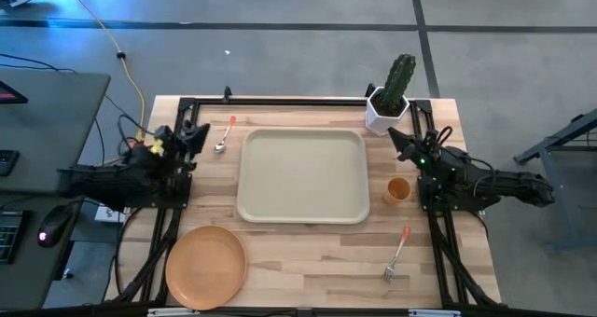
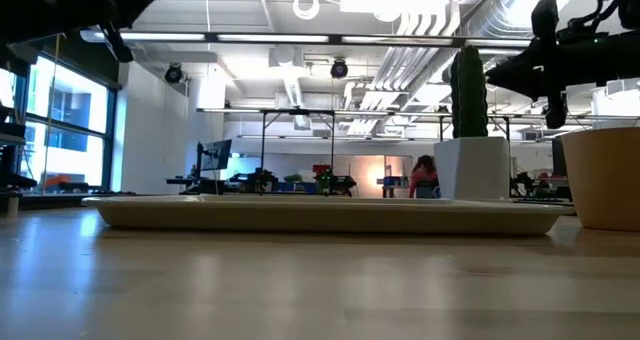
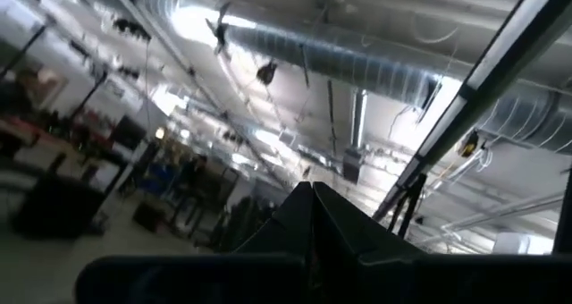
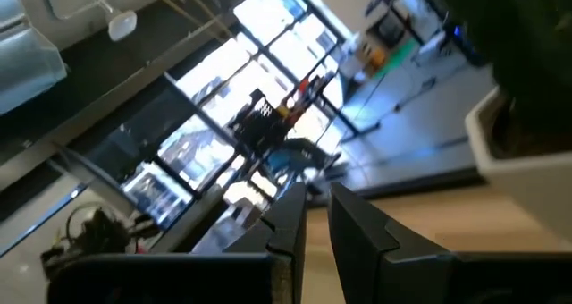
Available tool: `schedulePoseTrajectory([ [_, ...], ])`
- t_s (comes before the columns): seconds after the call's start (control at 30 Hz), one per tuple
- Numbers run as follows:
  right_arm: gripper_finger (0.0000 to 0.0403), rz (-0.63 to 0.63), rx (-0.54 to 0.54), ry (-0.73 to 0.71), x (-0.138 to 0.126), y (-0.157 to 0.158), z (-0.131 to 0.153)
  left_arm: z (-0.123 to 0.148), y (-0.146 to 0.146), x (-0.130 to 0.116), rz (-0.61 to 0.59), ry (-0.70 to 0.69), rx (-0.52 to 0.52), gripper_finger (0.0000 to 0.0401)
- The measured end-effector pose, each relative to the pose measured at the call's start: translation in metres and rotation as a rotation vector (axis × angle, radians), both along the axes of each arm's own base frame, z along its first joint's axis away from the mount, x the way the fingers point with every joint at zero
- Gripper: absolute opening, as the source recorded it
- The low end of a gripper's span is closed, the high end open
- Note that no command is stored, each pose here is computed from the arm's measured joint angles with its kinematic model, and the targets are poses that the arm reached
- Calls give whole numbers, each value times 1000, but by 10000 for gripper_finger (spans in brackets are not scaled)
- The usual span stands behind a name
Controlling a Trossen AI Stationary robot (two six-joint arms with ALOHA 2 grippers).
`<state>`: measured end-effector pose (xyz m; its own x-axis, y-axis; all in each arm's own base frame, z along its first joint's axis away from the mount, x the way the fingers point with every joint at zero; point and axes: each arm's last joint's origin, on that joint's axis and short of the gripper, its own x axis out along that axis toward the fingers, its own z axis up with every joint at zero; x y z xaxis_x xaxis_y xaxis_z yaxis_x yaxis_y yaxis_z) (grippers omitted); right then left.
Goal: Pick and place plate/cup/fork/spoon on tray
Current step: Put the orange plate on the center of the brown tray
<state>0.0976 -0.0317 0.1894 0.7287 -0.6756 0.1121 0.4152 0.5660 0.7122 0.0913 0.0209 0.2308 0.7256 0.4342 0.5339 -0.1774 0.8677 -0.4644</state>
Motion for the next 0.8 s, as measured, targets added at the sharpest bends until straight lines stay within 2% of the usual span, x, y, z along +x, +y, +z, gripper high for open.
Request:
schedulePoseTrajectory([
  [0.23, 42, 66, 44, -58, 12, -1, 2, 17, 4, 30, -9, 187, -58, 3],
  [0.47, 42, 176, 21, -90, 25, 0, 17, 30, 8, 65, -25, 328, -117, 3],
  [0.67, 42, 280, -117, 90, 40, 1, 49, 43, 10, 87, -61, 358, -124, 3],
  [0.8, 42, 230, -93, 325, 50, -2, 60, 50, 10, 95, -73, 352, -136, 3],
])
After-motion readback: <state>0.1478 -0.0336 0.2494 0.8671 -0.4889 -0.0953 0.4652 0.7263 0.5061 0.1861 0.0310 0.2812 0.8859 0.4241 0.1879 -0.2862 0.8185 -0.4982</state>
